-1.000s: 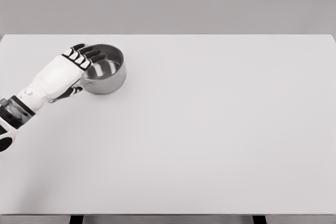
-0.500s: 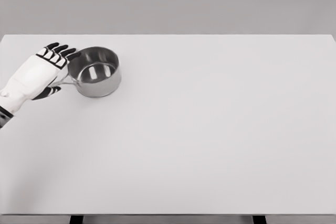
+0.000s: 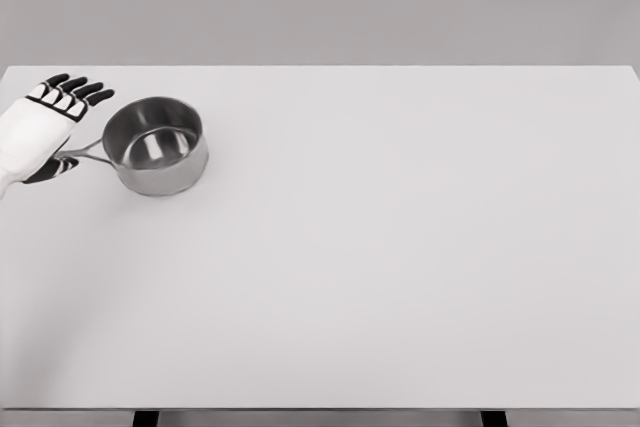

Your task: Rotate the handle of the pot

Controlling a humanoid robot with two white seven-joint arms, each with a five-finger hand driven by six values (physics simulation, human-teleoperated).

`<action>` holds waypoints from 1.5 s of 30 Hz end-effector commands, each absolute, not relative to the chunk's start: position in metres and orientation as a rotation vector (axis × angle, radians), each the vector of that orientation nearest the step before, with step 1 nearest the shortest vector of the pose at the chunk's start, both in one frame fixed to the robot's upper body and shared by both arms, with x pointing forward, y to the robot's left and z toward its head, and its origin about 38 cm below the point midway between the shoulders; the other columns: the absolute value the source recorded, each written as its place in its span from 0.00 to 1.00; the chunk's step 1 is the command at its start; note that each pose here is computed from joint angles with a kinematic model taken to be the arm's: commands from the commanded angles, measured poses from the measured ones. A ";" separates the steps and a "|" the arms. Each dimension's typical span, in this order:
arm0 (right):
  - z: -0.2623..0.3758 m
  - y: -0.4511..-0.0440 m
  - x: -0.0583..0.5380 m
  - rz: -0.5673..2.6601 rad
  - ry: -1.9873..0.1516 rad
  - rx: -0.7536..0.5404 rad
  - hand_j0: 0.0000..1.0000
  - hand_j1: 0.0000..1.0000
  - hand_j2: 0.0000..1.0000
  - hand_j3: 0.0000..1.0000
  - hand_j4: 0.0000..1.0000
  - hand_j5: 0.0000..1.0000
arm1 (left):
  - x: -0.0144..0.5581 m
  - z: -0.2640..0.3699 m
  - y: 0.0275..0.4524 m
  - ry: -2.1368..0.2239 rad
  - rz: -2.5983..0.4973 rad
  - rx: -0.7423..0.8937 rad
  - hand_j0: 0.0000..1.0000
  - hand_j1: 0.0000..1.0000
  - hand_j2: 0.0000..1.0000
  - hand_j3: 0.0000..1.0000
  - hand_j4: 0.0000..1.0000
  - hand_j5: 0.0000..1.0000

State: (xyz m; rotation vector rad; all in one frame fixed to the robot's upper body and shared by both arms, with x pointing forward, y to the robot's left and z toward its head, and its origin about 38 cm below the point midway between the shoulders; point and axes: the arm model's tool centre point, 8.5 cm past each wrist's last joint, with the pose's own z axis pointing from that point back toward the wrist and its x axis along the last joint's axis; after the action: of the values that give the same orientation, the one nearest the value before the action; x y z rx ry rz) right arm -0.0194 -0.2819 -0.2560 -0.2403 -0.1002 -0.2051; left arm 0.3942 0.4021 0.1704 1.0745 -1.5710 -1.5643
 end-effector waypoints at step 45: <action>-0.256 -0.282 -0.020 -0.206 -0.099 -0.241 1.00 1.00 1.00 1.00 1.00 1.00 | 0.427 0.175 0.442 -1.453 -1.508 1.129 1.00 1.00 1.00 1.00 1.00 1.00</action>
State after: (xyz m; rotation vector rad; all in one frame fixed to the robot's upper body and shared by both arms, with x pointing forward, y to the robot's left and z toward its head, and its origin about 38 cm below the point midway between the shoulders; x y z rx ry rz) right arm -0.0194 -0.2819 -0.2560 -0.2403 -0.1002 -0.2052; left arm 0.4270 0.4415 0.1736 1.1285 -1.4457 -1.5152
